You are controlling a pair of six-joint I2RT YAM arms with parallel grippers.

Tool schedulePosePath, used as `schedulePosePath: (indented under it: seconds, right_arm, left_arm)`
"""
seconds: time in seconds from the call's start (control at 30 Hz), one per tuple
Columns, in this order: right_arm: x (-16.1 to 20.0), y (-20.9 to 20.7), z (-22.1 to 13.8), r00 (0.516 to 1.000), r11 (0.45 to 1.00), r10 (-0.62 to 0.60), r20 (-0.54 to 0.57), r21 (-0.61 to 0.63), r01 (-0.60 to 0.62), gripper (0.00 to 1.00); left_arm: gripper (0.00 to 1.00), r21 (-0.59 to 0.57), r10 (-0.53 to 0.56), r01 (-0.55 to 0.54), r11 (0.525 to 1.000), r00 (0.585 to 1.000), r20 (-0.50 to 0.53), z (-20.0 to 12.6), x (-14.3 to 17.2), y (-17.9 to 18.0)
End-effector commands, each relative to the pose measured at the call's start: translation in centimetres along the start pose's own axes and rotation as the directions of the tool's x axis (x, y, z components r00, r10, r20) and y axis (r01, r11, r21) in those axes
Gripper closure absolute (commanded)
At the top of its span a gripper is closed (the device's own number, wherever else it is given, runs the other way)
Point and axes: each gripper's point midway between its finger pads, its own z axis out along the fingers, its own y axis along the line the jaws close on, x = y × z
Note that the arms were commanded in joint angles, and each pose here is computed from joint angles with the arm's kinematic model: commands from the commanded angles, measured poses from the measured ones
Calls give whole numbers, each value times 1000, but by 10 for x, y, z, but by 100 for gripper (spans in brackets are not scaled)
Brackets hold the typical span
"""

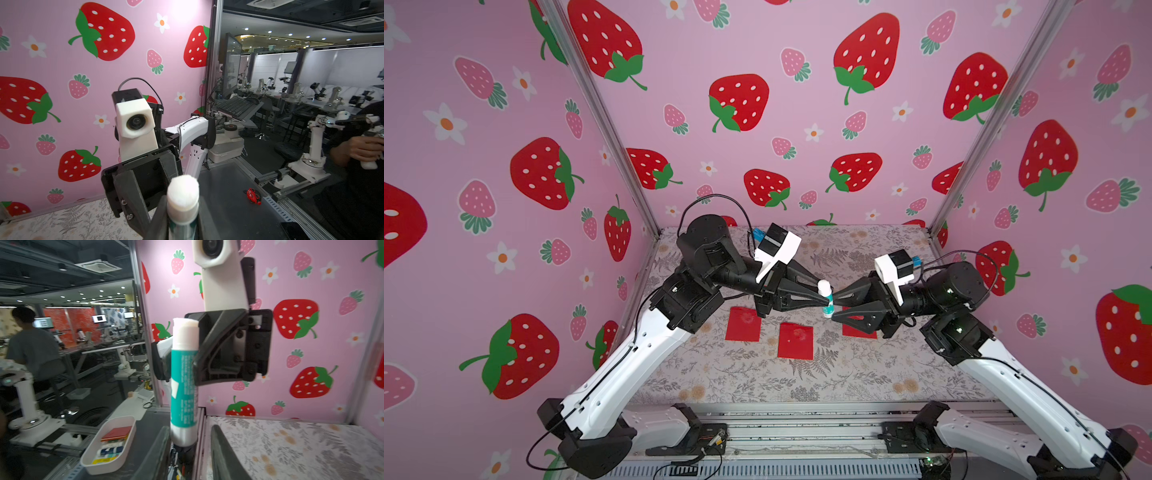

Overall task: Seal the envelope with a glue stick
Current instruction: Unscrew the glue stick.

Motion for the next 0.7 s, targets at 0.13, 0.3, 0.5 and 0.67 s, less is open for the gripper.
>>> schedulePosePath:
  seconds: [0.13,0.3,0.5,0.67]
  right_arm:
    - [-26,-44,-27,953,885,-297,64,393,249,60]
    - [-42,-58,-33,908,816,-407,102,488,311,59]
    - [-36,-88,-23,906,783,-420,57,527,330,59]
    - [-33,-101,-18,910,775,-414,38,539,330,58]
  left_arm:
    - [100,-368,1,49,928,991,135,-20,-24,46]
    - [100,-489,-46,143,860,978,205,-32,-25,71]
    - [100,-552,-108,229,802,964,243,-38,-16,92]
    - [100,-554,-113,238,798,961,251,-36,-16,97]
